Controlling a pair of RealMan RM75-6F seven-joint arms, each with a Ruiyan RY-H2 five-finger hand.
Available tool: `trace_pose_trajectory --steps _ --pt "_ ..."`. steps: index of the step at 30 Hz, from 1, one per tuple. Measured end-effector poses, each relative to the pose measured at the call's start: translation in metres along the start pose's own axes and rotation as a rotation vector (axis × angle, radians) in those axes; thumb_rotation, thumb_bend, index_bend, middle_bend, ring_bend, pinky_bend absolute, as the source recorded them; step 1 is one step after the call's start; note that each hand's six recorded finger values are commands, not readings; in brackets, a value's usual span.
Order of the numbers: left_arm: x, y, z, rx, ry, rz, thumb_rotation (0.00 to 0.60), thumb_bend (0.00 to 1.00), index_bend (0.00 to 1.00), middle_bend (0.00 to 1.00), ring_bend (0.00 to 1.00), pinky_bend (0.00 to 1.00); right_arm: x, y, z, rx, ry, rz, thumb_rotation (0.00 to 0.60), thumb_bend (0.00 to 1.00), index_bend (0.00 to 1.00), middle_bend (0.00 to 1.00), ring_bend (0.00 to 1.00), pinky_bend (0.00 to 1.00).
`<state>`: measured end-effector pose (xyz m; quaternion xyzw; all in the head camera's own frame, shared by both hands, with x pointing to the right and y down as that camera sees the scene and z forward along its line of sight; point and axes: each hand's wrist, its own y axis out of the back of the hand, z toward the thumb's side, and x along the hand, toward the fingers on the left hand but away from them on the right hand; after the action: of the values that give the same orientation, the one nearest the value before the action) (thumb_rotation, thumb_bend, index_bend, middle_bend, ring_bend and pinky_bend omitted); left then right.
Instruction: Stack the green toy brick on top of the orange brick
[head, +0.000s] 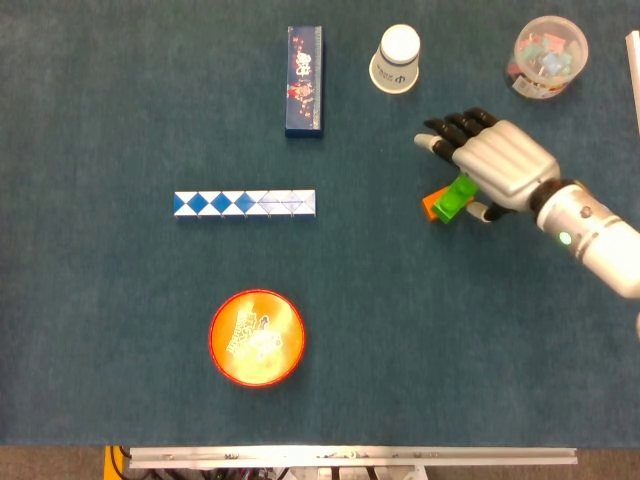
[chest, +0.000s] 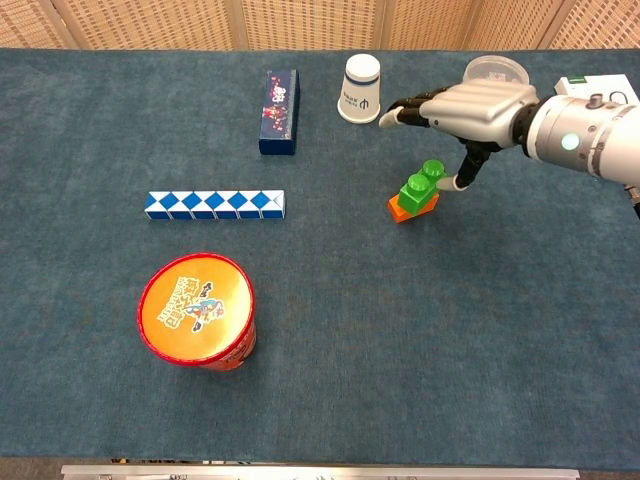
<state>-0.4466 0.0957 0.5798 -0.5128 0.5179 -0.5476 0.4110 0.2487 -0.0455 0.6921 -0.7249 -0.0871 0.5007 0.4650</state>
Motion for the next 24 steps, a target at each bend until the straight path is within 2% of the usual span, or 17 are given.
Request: trace_pose_trajectory --steps 4,10,17,24 --pt "0.000 -0.001 0.001 0.002 -0.001 -0.002 0.600 0.06 0.50 0.51 0.34 0.43 0.015 0.005 -0.004 0.021 -0.021 -0.045 0.600 0.23 0.10 0.05 0.00 0.08" --pt "0.001 -0.003 0.001 0.003 -0.005 -0.009 0.600 0.06 0.50 0.51 0.34 0.43 0.046 0.010 -0.014 0.072 -0.100 -0.159 0.600 0.23 0.19 0.10 0.00 0.08" --pt "0.003 -0.009 0.004 0.001 -0.016 -0.030 0.600 0.06 0.50 0.51 0.34 0.43 0.104 -0.007 -0.031 0.087 -0.226 -0.221 0.600 0.23 0.23 0.11 0.00 0.08" --pt "0.005 -0.019 0.009 0.005 -0.033 -0.056 0.600 0.06 0.50 0.51 0.34 0.43 0.147 -0.021 -0.043 0.093 -0.322 -0.295 0.600 0.23 0.26 0.12 0.00 0.08"
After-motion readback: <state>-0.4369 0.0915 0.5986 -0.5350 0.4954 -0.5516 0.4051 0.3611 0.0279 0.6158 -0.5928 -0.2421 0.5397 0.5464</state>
